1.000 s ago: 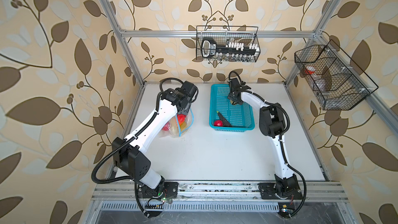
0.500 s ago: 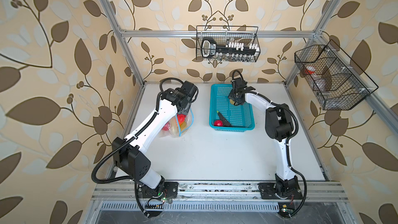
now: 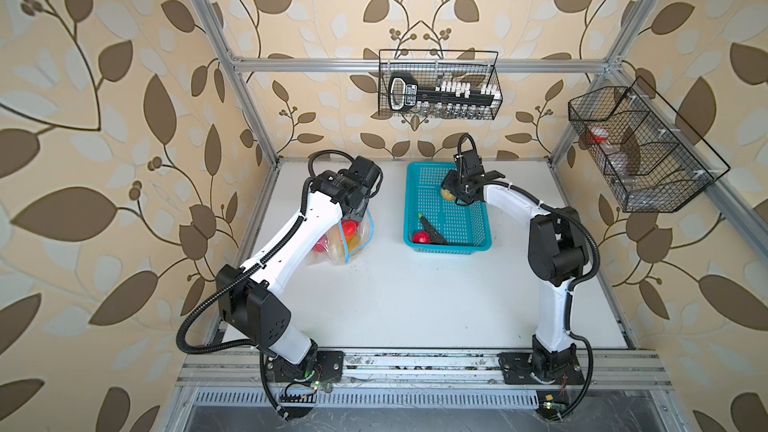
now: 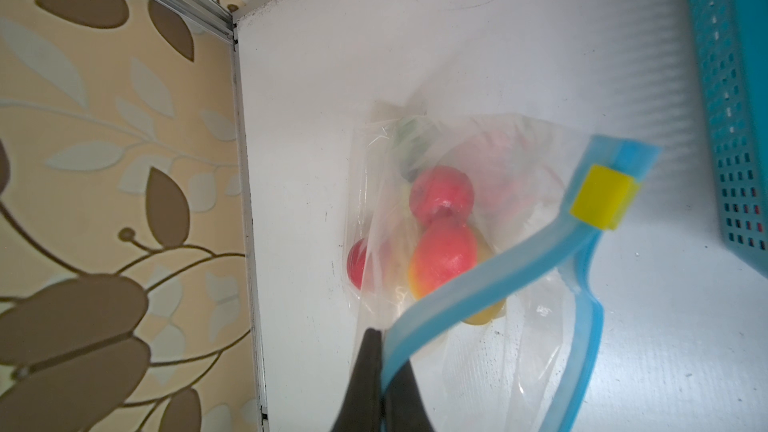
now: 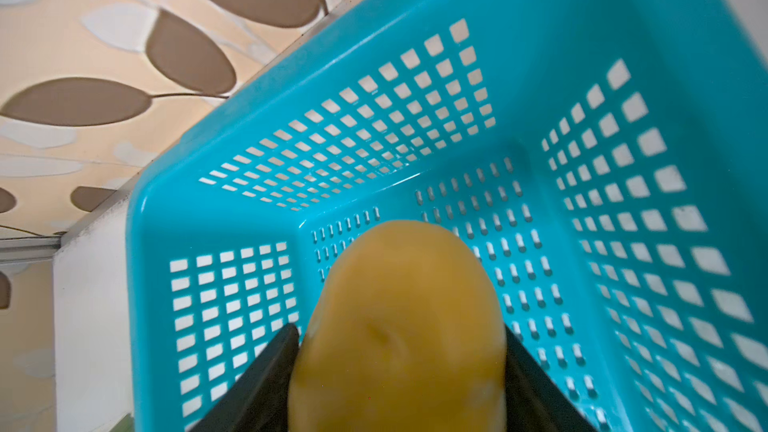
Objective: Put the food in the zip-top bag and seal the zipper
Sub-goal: 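Lift the yellow potato and carry it toward the bag mouth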
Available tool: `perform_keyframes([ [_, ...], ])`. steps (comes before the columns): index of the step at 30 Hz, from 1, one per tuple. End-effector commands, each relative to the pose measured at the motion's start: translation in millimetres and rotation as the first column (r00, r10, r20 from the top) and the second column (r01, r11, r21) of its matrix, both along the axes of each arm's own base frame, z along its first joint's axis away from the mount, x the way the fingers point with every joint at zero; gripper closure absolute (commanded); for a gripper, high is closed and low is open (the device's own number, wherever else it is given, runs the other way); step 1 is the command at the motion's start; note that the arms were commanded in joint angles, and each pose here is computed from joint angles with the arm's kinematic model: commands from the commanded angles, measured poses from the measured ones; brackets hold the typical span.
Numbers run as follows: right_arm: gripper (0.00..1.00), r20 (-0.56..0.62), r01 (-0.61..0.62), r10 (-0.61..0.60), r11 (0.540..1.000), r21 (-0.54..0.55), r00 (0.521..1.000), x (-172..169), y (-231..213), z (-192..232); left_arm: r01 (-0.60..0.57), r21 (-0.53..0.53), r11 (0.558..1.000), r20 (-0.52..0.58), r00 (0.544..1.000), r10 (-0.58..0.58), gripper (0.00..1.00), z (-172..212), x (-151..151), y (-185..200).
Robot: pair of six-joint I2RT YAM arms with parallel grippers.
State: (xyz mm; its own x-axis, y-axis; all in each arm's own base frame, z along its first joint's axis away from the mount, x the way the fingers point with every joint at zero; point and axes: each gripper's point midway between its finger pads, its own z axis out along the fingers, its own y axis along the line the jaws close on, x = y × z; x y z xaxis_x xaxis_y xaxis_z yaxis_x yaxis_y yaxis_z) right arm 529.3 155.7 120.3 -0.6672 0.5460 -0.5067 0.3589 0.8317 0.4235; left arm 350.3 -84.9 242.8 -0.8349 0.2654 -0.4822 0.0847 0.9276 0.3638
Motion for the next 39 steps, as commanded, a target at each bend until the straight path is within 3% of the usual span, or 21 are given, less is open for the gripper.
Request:
perform_keyframes([
  [1,0.4,0.045,0.003,-0.006,0.997,0.076,0.999,-5.8,5.9,21.9,-0.014,-0.014,1.0,0.036,0.999,0.015,1.0,11.9,0.2,5.9],
  [17,0.42,0.146,-0.031,0.005,0.984,0.177,0.989,-45.3,30.5,69.8,-0.001,-0.041,0.999,0.037,0.999,0.003,1.0,12.4,-4.8,5.0],
  [35,0.42,0.267,-0.177,0.109,0.953,0.245,0.958,-91.6,76.3,117.1,0.0,-0.053,0.999,0.037,0.999,0.002,1.0,11.9,-5.5,5.8],
  [39,0.42,0.28,-0.243,0.158,0.922,0.302,0.947,-97.8,96.8,120.9,-0.001,-0.053,0.999,0.035,0.999,0.003,1.0,10.4,-5.5,6.0],
])
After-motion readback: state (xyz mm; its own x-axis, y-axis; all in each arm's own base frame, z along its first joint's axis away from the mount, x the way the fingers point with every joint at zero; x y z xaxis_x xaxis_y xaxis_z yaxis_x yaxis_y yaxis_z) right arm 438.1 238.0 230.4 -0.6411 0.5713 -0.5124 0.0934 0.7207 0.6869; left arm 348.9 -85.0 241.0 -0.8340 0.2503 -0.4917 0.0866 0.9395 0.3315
